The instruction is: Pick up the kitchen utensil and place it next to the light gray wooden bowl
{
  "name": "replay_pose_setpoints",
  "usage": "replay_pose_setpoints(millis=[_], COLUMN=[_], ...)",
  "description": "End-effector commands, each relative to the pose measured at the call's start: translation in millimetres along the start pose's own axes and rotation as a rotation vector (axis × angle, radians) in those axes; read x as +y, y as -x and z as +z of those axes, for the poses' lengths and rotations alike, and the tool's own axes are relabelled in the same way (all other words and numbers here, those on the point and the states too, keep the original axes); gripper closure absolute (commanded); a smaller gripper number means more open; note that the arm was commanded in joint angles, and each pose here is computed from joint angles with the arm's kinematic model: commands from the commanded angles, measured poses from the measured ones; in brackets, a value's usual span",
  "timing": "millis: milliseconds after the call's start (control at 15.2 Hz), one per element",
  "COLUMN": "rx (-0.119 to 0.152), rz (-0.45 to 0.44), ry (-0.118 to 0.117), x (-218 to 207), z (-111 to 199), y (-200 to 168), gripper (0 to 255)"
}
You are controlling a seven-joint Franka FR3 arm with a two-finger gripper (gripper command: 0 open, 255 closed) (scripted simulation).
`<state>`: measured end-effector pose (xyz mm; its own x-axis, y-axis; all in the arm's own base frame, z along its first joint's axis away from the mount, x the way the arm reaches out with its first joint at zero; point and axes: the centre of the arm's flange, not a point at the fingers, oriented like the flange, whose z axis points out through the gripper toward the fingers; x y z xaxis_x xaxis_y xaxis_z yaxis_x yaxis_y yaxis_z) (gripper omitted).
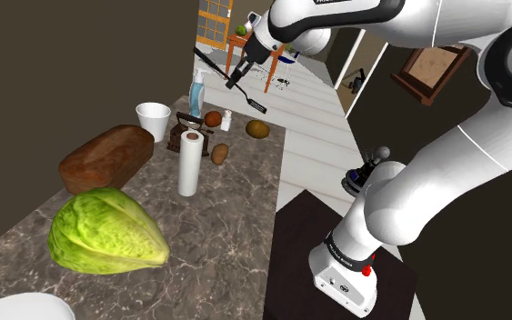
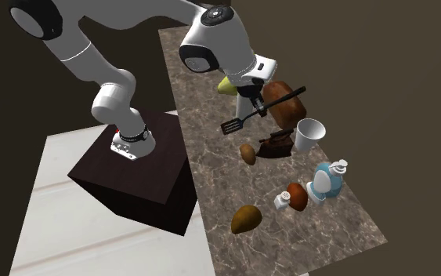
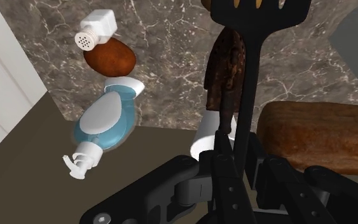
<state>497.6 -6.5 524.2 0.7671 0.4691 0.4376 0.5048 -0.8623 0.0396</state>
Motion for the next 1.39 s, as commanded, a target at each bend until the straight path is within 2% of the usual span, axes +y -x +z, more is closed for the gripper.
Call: replay_pose_setpoints(millis=[0, 594, 1320], rx=[-0.001, -0.001, -0.001], rz=[0.0, 0.0, 0.0], ry=[0.0, 0.0, 0.0], x=[1, 3, -139], z=[-10, -52, -71], y=[-5, -26, -1], gripper=[255, 255, 255])
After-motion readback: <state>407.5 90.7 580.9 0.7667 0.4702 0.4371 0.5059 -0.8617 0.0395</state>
